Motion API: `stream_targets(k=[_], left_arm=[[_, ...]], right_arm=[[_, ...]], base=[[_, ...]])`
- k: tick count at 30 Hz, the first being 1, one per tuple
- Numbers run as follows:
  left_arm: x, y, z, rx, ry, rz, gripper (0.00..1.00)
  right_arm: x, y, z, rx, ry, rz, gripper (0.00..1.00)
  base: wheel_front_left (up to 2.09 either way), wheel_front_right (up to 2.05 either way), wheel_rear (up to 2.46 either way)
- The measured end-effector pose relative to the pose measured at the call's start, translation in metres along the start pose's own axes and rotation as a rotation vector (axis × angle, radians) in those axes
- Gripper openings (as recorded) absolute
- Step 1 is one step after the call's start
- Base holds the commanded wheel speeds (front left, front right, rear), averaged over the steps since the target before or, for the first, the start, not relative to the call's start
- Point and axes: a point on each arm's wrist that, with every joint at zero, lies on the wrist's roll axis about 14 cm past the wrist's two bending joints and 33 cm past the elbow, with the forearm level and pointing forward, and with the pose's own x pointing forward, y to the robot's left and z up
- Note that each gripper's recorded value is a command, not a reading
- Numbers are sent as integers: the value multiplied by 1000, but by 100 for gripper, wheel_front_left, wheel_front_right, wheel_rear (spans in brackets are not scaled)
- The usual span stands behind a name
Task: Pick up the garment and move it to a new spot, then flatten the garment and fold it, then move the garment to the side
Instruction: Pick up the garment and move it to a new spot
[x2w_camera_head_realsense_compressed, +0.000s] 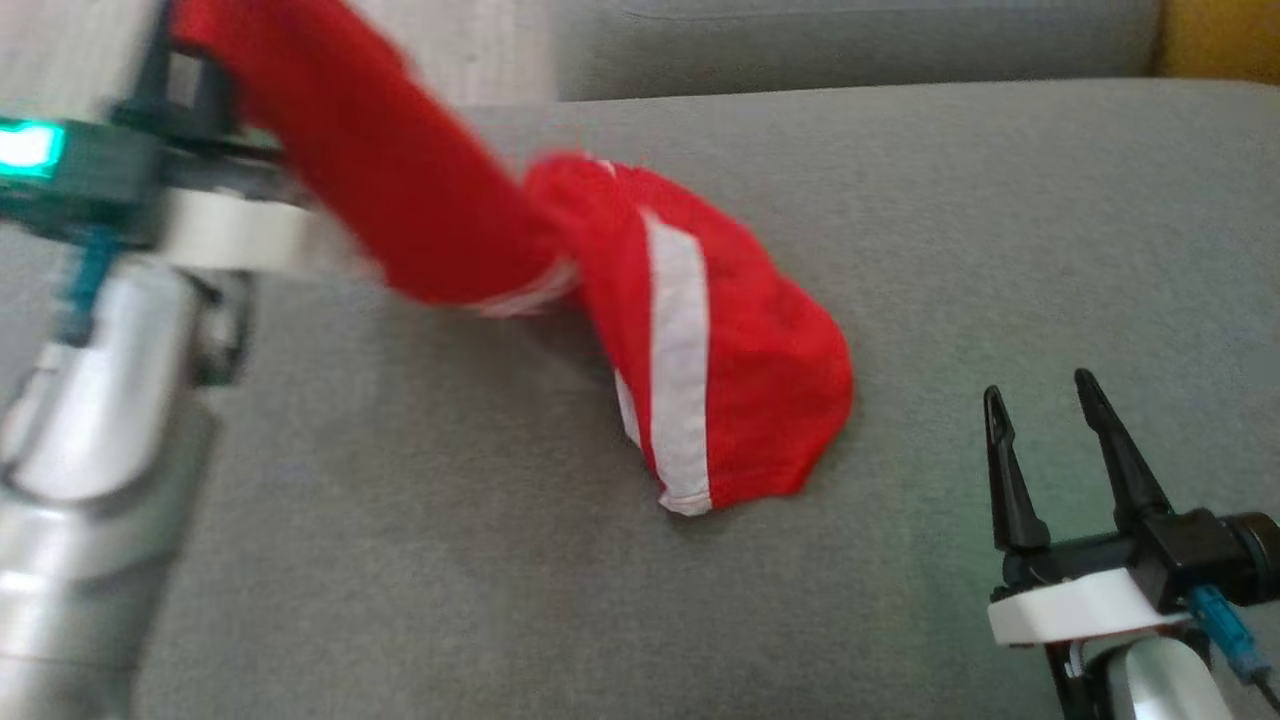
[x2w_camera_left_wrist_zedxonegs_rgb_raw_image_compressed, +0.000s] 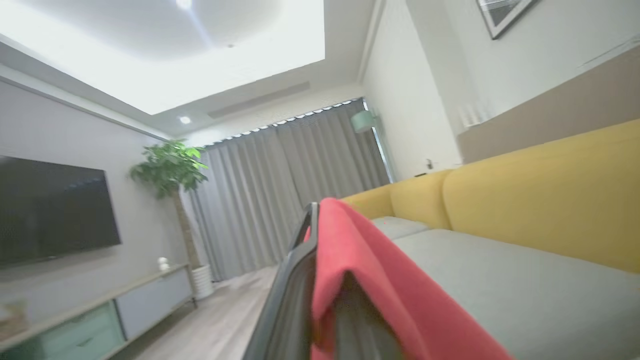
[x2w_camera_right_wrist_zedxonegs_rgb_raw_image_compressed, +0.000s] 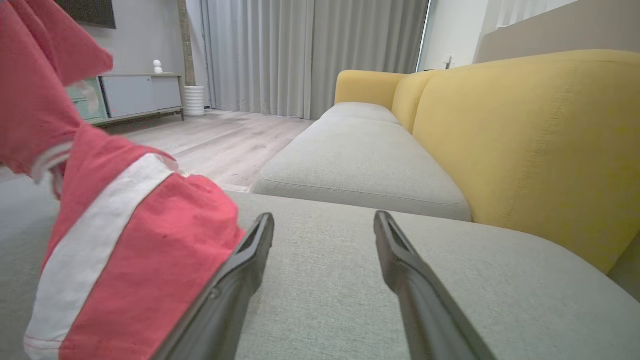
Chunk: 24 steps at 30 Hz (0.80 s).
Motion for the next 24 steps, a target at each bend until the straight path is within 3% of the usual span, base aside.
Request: stream_targets(k=[9, 11, 15, 19, 22, 24], left_arm=[[-34, 156, 23, 239, 32, 295, 0], [-47, 175, 13, 236, 74, 350, 0], [-92, 187, -45, 173, 257, 421, 0], [-164, 160, -128, 24, 527, 459, 0], [-203, 137, -163, -72, 648, 488, 4], [-214, 131, -173, -100, 682, 499, 100]], right_arm=[[21, 36, -8, 20, 13, 113, 100], [25, 41, -11, 21, 19, 134, 100], [32, 50, -19, 17, 34, 173, 100], [39, 57, -26, 15, 47, 205, 100], [42, 60, -29, 13, 53, 220, 100], [43, 60, -29, 8, 51, 224, 100]], base=[[0, 0, 0], [0, 0, 0], [0, 0, 0], [0, 0, 0], [0, 0, 0], [0, 0, 0]])
